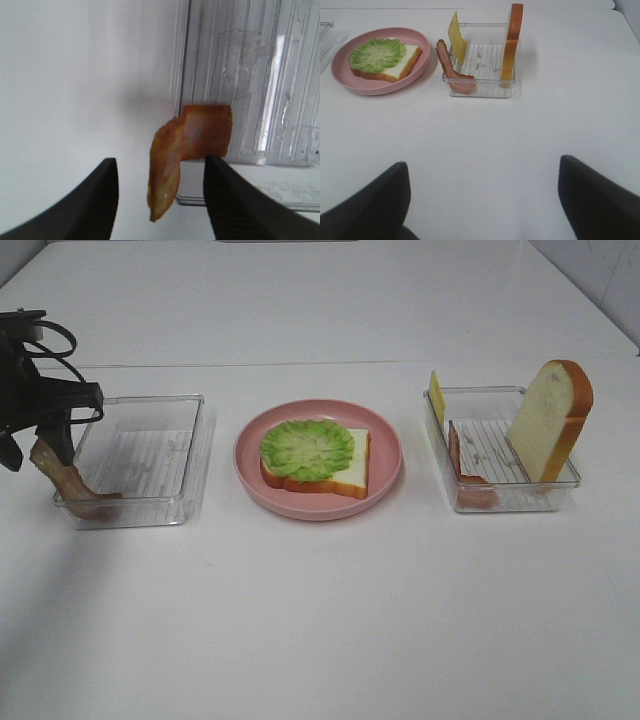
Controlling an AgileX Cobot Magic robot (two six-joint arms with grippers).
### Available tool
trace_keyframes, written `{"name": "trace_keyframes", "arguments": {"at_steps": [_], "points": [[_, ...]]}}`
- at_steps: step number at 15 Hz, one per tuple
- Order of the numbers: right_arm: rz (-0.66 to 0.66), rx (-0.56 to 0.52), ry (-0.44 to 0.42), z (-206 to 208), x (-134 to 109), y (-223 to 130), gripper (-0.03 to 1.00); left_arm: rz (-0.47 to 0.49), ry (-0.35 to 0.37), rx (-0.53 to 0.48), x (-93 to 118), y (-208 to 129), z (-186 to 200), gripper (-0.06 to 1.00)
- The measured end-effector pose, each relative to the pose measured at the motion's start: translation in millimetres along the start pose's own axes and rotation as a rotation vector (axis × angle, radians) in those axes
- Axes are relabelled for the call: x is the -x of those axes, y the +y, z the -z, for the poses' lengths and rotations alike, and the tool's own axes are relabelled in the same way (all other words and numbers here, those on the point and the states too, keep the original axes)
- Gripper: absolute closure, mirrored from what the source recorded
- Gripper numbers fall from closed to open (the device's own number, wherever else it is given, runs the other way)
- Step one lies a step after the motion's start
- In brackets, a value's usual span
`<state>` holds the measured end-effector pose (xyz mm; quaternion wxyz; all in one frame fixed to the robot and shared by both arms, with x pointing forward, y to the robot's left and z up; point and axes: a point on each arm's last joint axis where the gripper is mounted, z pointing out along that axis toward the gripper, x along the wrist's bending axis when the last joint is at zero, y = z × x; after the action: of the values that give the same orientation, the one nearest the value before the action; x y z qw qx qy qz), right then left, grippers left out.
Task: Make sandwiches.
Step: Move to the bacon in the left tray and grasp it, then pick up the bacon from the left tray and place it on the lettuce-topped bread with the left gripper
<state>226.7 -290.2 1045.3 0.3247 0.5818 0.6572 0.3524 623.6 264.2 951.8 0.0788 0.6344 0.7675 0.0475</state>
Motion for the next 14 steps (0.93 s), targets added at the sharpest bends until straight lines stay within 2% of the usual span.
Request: {"name": "trace_keyframes", "arguments": {"at_steps": [10, 14], "points": [[0.000, 0.000, 0.000, 0.0, 0.0, 0.0, 0.20, 0.030, -0.039, 0.006, 3.5, 0.5, 0.0, 0.93], [0.000, 0.000, 0.000, 0.0, 0.0, 0.0, 0.20, 0.030, -0.039, 0.005, 3.6, 0.5, 0.0, 0.94]]}}
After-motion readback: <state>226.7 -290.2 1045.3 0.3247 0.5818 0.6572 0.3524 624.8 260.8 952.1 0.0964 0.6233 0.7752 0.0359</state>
